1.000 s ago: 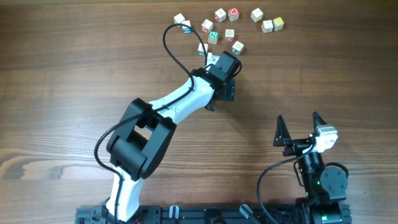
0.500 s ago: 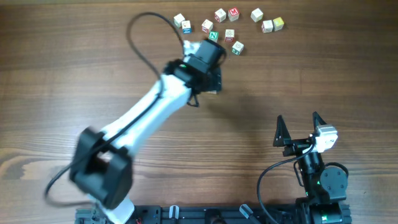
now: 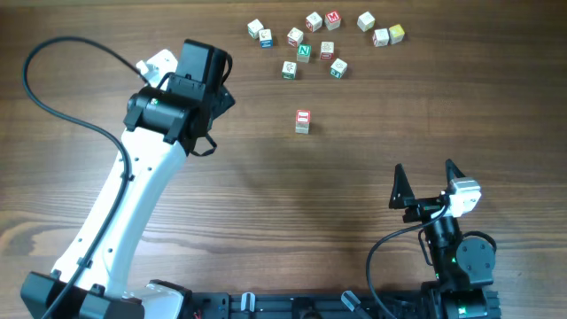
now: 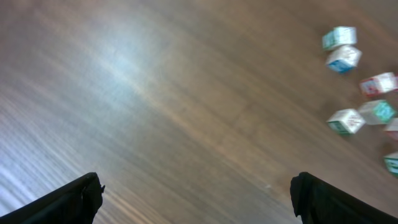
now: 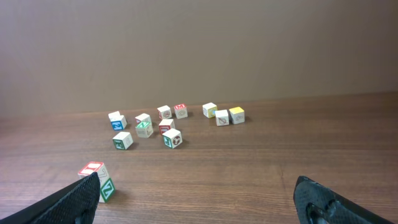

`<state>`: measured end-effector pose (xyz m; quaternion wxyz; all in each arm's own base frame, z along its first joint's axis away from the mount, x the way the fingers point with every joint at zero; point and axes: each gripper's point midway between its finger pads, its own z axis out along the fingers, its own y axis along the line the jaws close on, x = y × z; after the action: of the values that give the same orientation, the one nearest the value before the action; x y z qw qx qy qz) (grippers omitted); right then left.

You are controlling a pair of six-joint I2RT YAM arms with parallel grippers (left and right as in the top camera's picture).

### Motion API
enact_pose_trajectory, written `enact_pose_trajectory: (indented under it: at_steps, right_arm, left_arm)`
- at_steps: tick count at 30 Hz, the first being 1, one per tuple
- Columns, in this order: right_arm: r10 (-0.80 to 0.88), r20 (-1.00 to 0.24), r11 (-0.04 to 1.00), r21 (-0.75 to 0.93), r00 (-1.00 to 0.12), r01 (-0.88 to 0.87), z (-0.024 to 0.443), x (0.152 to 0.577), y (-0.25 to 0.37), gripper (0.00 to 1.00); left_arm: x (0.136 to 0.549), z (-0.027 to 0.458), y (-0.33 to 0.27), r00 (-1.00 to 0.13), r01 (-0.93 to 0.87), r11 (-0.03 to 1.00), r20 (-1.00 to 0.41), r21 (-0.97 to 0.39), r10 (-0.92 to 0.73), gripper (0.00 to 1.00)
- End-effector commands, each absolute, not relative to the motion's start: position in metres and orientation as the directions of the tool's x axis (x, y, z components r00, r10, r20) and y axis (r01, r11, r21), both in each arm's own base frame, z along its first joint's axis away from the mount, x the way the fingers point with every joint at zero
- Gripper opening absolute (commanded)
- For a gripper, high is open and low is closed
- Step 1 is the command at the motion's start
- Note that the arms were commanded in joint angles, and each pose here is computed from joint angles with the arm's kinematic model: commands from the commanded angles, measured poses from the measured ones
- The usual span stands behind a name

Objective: Form a tower
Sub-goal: 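Lift the left gripper away from the two-block stack, then raise the right arm and reach toward the block cluster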

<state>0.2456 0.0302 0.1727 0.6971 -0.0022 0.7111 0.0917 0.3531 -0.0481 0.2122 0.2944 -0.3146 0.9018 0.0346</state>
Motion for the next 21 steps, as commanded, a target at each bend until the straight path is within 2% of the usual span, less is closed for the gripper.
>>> enact_pose_trajectory:
  at_steps: [1, 5, 14, 21]
  right_arm:
    - [0.121, -0.992, 0.981, 0.124, -0.028, -0.150, 0.173, 0.245, 0.034, 1.00]
    - [0.121, -0.992, 0.981, 0.124, -0.028, -0.150, 0.173, 0.245, 0.034, 1.00]
    - [0.142, -0.989, 0.978, 0.145, -0.030, -0.150, 0.173, 0.245, 0.034, 1.00]
    - [0.462, -0.883, 0.873, 0.469, -0.082, -0.136, 0.173, 0.245, 0.035, 1.00]
  left_arm:
    - [0.344, 0.184, -0.046, -0.629, -0.638, 0.760, -0.485, -0.125, -0.608, 1.00]
    - [0.334, 0.169, -0.045, -0.658, -0.641, 0.763, -0.454, -0.079, -0.600, 1.00]
    - [0.334, 0.169, -0.044, -0.658, -0.642, 0.763, -0.454, -0.079, -0.601, 1.00]
    - [0.334, 0.169, -0.044, -0.658, -0.642, 0.763, -0.454, -0.079, -0.601, 1.00]
